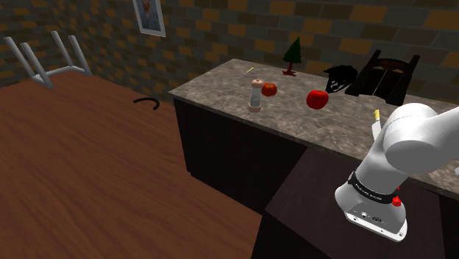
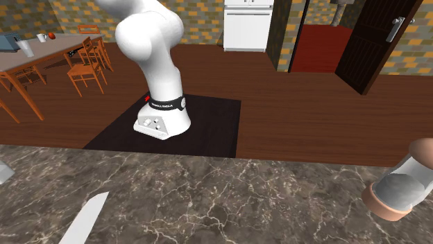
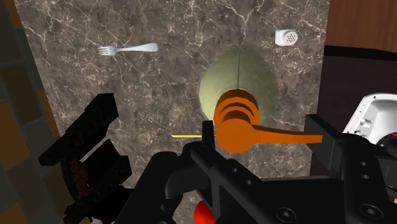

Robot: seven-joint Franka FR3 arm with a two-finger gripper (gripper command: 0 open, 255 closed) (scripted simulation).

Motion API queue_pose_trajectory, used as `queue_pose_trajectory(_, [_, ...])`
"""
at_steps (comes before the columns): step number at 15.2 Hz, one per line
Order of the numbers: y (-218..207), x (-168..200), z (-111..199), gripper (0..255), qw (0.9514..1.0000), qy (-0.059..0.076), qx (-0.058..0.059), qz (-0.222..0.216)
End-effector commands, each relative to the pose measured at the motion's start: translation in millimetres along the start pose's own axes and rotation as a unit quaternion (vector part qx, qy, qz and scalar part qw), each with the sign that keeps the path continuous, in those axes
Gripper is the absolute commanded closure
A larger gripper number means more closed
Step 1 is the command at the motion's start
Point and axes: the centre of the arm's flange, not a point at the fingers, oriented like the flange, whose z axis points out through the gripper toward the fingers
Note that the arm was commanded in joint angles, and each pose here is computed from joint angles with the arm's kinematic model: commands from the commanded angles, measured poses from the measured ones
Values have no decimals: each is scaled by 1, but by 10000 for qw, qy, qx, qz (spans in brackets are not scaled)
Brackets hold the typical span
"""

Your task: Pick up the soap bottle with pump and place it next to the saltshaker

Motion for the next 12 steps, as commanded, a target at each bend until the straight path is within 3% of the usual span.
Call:
queue_pose_trajectory(1, [2,-15,5,255,10000,-7,-1,-12])
queue_pose_trajectory(12, [-4,-15,63,255,10000,-7,-1,-12])
